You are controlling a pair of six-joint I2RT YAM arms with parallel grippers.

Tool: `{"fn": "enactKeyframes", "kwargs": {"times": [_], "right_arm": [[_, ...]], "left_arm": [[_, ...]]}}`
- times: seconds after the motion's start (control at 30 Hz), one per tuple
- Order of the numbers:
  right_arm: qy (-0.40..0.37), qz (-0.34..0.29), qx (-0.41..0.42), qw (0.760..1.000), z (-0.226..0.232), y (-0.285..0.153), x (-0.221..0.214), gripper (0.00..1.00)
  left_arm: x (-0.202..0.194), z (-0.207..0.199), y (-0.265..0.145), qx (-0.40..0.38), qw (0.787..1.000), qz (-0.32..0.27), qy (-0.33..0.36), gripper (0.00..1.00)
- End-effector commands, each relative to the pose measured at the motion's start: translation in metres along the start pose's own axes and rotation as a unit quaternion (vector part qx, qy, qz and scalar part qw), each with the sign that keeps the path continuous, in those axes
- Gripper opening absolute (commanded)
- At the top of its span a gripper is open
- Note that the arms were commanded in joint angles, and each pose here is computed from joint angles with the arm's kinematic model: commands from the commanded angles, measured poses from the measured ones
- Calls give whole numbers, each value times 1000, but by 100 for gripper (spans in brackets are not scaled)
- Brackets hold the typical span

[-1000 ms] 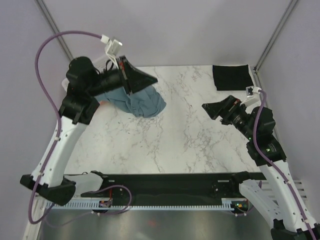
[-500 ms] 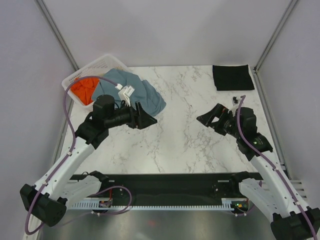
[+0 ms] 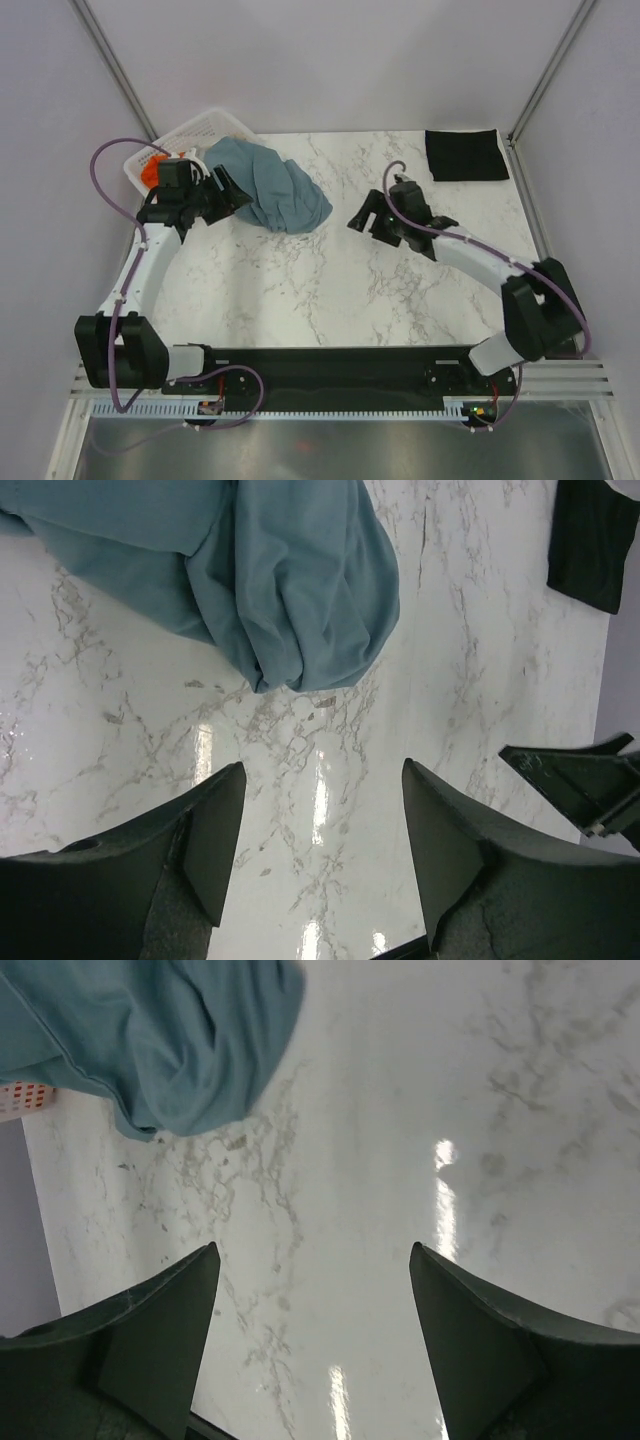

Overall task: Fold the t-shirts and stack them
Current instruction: Move the tshirt to the center of the board

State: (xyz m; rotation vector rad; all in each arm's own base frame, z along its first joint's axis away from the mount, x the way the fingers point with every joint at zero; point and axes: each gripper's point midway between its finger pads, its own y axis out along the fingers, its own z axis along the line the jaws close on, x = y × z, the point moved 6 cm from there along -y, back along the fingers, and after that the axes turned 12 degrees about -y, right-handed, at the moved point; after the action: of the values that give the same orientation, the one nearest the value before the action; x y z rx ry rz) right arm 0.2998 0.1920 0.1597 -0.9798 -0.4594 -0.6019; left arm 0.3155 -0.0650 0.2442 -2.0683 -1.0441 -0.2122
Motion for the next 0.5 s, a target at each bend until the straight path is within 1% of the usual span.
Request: {"fn": "enactKeyframes", "kwargs": {"times": [0.0, 0.07, 0.1, 0.13, 0.17, 0.2, 0.23, 0.37, 0.4, 0.47], "right_arm": [[-16, -52, 37, 998, 56, 44, 34, 84], [-21, -50, 45, 998, 69, 67, 33, 84], [-20, -53, 30, 998, 74, 88, 32, 83], [-16, -54, 29, 998, 78, 97, 31, 83], [-9, -46, 21, 999, 76, 114, 22, 83], [0, -60, 29, 998, 83, 122, 27, 83], [9, -67, 21, 997, 82, 130, 27, 83], [30, -62, -6, 998, 78, 165, 19, 82], [27, -55, -11, 998, 79, 177, 16, 82], [22, -48, -9, 999, 83, 187, 13, 80]], "left_arm": [[-1, -8, -8, -30, 999, 12, 25, 71], [-6, -4, -11, -28, 999, 12, 29, 70], [-12, 2, -10, -22, 999, 17, 26, 71], [-16, 3, -11, -28, 999, 21, 21, 71], [-28, 8, -11, -35, 999, 35, 14, 71], [-30, 5, -10, -60, 997, 36, 17, 70], [-37, 3, -11, -80, 995, 52, 17, 70], [-46, 11, -16, -76, 996, 45, 18, 70], [-49, 12, -16, -81, 995, 49, 17, 70], [-53, 12, -19, -89, 995, 47, 18, 69]]}}
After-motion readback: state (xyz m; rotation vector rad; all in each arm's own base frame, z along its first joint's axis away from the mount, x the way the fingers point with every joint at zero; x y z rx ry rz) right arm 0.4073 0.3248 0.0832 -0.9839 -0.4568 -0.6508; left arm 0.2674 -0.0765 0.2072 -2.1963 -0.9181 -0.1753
